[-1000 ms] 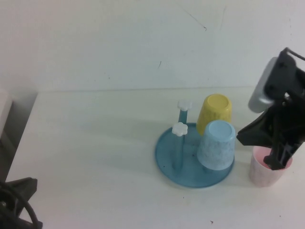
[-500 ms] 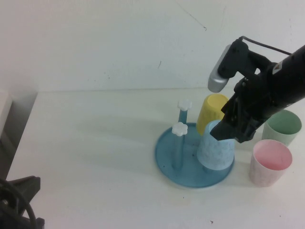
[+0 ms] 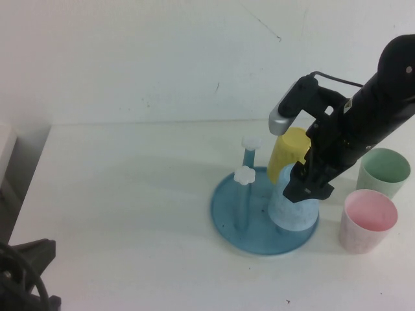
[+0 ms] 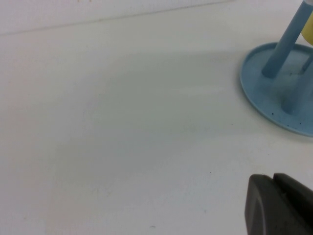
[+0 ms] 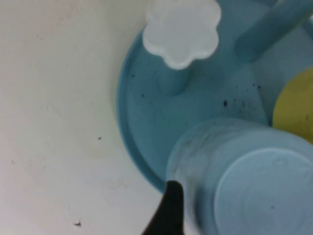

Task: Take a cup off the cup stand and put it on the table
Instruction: Pick up the cup from the rack, then hand over the cup

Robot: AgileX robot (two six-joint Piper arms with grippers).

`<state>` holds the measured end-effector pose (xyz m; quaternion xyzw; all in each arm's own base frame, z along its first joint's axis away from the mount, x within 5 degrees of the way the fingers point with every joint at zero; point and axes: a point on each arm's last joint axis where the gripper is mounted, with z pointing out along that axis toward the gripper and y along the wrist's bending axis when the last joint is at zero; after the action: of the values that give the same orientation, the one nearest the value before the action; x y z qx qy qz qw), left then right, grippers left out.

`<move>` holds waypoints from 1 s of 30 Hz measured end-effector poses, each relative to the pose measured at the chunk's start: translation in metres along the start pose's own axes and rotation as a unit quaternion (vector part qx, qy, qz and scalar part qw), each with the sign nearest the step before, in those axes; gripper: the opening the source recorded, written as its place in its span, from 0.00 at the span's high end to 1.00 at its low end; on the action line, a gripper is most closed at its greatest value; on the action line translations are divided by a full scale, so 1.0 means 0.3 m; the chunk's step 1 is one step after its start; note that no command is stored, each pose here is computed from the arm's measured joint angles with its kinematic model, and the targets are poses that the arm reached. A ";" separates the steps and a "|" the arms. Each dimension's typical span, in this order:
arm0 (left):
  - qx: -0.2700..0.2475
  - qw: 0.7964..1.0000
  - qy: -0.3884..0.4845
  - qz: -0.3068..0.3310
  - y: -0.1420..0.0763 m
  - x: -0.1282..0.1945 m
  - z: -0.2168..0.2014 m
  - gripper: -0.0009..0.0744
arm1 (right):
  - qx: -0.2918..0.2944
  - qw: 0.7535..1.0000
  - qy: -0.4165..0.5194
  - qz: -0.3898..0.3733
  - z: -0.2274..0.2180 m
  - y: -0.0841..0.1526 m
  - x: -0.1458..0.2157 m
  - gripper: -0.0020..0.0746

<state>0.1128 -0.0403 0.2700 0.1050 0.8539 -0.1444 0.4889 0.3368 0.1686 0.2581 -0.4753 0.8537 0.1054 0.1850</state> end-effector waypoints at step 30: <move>0.078 0.983 -0.024 -0.164 -0.044 -0.022 -0.004 0.99 | 0.036 0.998 -0.047 0.039 -0.368 -0.013 -0.187 0.28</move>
<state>0.1109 -0.0525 0.2783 -0.0025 0.8335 -0.2912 0.4696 0.3431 0.1706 0.3818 -0.4295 0.8651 0.1042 0.2372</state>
